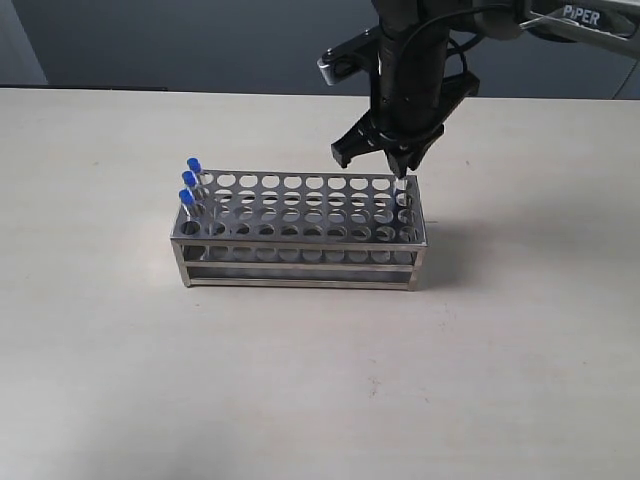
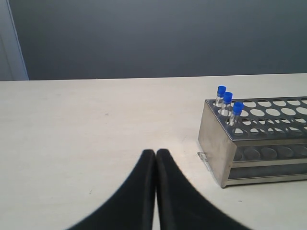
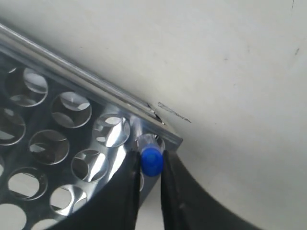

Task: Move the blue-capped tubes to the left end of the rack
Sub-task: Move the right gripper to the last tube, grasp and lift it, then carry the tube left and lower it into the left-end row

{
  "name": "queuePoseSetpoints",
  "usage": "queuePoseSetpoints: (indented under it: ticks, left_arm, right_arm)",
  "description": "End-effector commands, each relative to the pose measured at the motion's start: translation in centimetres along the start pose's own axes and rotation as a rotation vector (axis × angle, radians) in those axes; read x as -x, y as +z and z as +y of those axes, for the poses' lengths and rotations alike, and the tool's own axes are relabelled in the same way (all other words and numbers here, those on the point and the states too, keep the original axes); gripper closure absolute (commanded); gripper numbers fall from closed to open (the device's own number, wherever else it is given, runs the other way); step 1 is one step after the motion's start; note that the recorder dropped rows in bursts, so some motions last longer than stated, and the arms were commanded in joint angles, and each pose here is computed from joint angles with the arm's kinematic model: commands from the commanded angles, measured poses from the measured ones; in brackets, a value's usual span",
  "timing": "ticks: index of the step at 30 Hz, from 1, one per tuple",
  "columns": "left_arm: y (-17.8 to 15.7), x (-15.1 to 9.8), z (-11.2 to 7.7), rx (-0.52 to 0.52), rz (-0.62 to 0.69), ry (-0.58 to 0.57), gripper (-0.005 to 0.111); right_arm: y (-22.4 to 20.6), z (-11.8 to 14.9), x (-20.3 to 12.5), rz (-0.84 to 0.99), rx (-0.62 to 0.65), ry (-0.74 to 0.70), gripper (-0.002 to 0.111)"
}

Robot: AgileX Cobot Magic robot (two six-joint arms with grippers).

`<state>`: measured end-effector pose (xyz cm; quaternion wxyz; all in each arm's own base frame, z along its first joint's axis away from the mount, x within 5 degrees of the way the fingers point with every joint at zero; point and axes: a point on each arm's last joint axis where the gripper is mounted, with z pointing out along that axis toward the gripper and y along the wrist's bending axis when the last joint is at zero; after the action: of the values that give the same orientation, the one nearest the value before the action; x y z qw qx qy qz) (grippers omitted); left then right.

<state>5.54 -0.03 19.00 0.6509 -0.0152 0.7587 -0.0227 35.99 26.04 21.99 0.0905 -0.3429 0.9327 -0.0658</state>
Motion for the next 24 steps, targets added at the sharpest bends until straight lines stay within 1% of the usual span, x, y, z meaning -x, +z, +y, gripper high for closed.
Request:
queuePoseSetpoints:
  ticks: [1,7,16,20,24]
  left_arm:
    - [0.0,0.2,0.0,-0.004,-0.009,0.001,0.106]
    - [0.0,0.2,0.0,-0.004,-0.009,0.001,0.106]
    - [0.0,0.2,0.0,-0.004,-0.009,0.001,0.106]
    - [0.0,0.2,0.0,-0.004,-0.009,0.001,0.106]
    - [0.0,0.2,0.0,-0.004,-0.009,0.001,0.106]
  right_arm:
    - [-1.9,-0.6,-0.3,-0.041,-0.011,-0.004,0.109]
    - [-6.0,-1.3,-1.0,-0.133,-0.017,0.013,0.109]
    - [-10.3,-1.9,-2.3,-0.231,-0.013,0.034,0.109]
    - [-11.8,-1.3,-2.7,-0.267,-0.013,0.018,0.109]
    - [-12.7,0.5,-2.8,-0.289,-0.001,-0.026,0.109]
